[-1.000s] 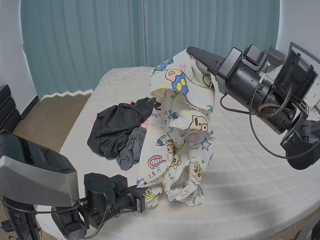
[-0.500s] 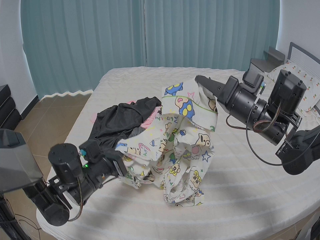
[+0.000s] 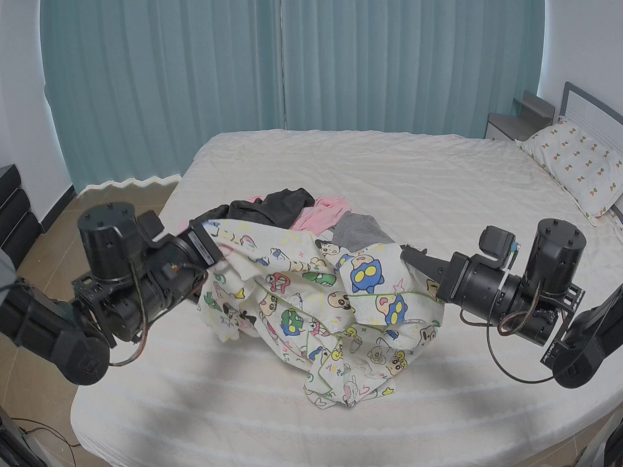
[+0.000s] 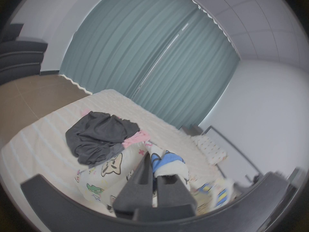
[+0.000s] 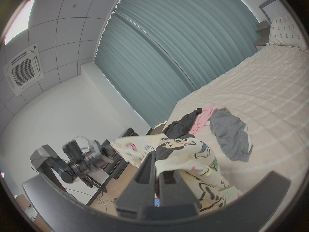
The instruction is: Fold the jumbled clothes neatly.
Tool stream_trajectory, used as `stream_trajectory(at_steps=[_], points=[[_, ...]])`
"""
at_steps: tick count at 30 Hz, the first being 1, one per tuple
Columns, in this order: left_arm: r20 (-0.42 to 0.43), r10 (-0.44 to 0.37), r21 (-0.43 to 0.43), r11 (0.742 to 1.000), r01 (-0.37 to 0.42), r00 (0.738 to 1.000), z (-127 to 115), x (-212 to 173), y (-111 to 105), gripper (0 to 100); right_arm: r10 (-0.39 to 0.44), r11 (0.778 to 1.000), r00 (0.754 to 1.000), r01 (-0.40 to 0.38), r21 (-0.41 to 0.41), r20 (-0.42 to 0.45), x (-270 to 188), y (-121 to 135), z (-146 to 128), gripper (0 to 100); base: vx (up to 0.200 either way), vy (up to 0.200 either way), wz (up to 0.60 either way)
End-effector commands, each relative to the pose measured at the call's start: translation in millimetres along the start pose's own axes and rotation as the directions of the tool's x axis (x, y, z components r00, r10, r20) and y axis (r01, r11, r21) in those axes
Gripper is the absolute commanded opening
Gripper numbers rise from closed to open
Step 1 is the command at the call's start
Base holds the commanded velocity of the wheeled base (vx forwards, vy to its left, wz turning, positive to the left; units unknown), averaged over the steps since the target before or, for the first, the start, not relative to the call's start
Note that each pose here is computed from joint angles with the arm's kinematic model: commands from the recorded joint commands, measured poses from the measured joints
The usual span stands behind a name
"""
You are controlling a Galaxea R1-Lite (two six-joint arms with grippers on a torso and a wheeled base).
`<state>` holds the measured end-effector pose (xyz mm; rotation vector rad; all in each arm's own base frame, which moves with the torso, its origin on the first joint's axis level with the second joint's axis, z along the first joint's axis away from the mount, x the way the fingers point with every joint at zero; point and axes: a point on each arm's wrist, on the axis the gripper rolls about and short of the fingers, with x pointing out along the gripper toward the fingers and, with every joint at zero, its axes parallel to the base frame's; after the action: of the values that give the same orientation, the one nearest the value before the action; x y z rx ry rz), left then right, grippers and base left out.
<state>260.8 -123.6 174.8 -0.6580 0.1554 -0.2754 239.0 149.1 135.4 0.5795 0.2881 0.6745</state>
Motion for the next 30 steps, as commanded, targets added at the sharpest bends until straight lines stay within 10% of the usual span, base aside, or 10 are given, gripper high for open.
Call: stream_trajectory(at_steps=[1, 7, 14, 20, 30], points=[[0.062, -0.091, -0.046, 0.994, 0.094, 0.994, 21, -30, -25, 0, -0.034, 0.999, 0.999, 0.034, -0.004, -0.018, -10, -11, -14, 0, 0.000, 0.000, 0.00], [0.123, -0.124, -0.069, 0.989, 0.133, 0.985, 19, -62, -24, 0, 0.056, 0.997, 0.989, -0.048, -0.058, 0.137, -27, 1, -6, 0, 0.000, 0.000, 0.00], [-0.038, -0.174, -0.048, 0.984, 0.172, 0.984, -23, -90, -18, 0, 0.117, 0.991, 0.967, -0.098, -0.096, 0.227, -39, 19, 14, 0, 0.000, 0.000, 0.00], [-0.042, -0.076, -0.038, 0.997, 0.074, 0.996, -27, -68, -2, 0, 0.146, 0.988, 0.897, -0.111, -0.107, 0.417, -58, 44, 47, 0, 0.000, 0.000, 0.00], [-0.069, -0.037, -0.046, 0.998, 0.034, 0.997, -35, -60, 4, 0, -0.015, 1.000, 0.977, 0.018, -0.014, 0.215, -16, -7, 5, 0, 0.000, 0.000, 0.00]])
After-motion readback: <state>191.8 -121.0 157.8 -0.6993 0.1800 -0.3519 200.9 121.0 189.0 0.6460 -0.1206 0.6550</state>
